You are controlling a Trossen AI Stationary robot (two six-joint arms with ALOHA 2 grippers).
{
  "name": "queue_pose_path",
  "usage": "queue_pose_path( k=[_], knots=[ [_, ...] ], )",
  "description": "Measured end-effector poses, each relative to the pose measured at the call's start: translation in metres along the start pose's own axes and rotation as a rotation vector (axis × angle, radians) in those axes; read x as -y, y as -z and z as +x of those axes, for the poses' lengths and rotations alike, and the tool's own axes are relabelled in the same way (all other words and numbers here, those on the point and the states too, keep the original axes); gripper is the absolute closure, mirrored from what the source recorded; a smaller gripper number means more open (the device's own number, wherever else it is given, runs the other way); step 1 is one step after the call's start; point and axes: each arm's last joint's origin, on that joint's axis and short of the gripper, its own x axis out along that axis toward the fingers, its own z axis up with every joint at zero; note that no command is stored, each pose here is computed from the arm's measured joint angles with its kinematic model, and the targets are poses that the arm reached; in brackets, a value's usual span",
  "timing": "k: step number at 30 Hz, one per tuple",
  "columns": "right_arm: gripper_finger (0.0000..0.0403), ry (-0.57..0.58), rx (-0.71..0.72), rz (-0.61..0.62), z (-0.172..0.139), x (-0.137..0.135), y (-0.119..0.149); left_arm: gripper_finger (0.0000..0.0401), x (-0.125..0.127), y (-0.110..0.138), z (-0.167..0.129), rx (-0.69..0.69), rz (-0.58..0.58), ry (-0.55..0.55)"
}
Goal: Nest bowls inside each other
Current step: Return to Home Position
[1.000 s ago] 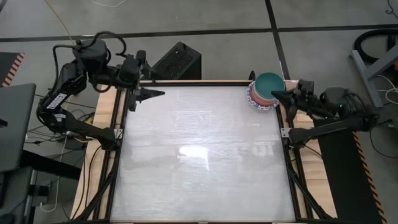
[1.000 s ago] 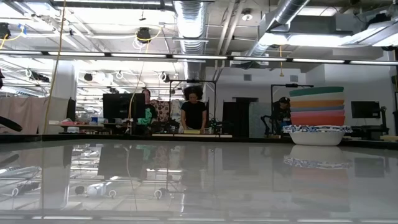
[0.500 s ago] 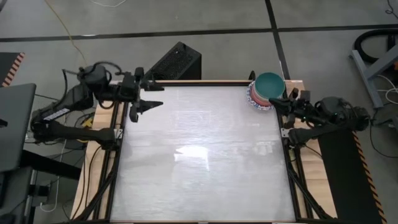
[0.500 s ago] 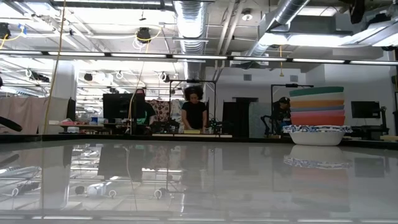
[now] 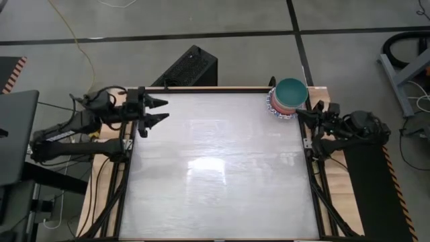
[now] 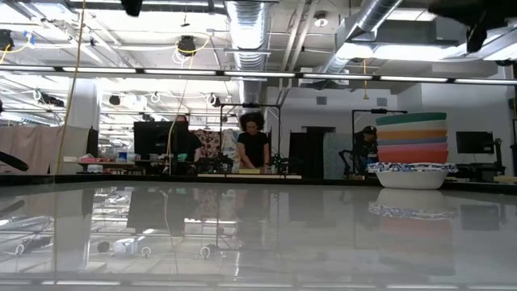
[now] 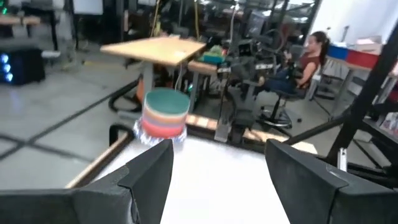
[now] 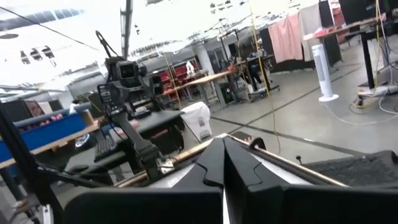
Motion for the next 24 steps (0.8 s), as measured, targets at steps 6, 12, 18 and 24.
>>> queue_pose_path(
  k=[6, 12, 18, 24],
  knots=[
    [0.0388, 0.021, -0.071, 0.003, 0.007, 0.003, 0.034, 0.0156, -0.008, 0.036, 0.005, -0.017, -0.073, -0.069],
    [0.0388, 0.037, -0.111, 0.061, 0.014, 0.005, 0.061, 0.0156, -0.010, 0.071, 0.013, 0.054, -0.147, -0.027],
    [0.0388, 0.035, -0.112, 0.067, 0.019, 0.006, 0.080, 0.0156, -0.007, 0.103, 0.015, 0.059, -0.198, -0.050],
    [0.0391, 0.034, -0.115, 0.075, 0.024, 0.009, 0.106, 0.0156, 0.000, 0.124, 0.014, 0.032, -0.217, -0.099]
  ],
)
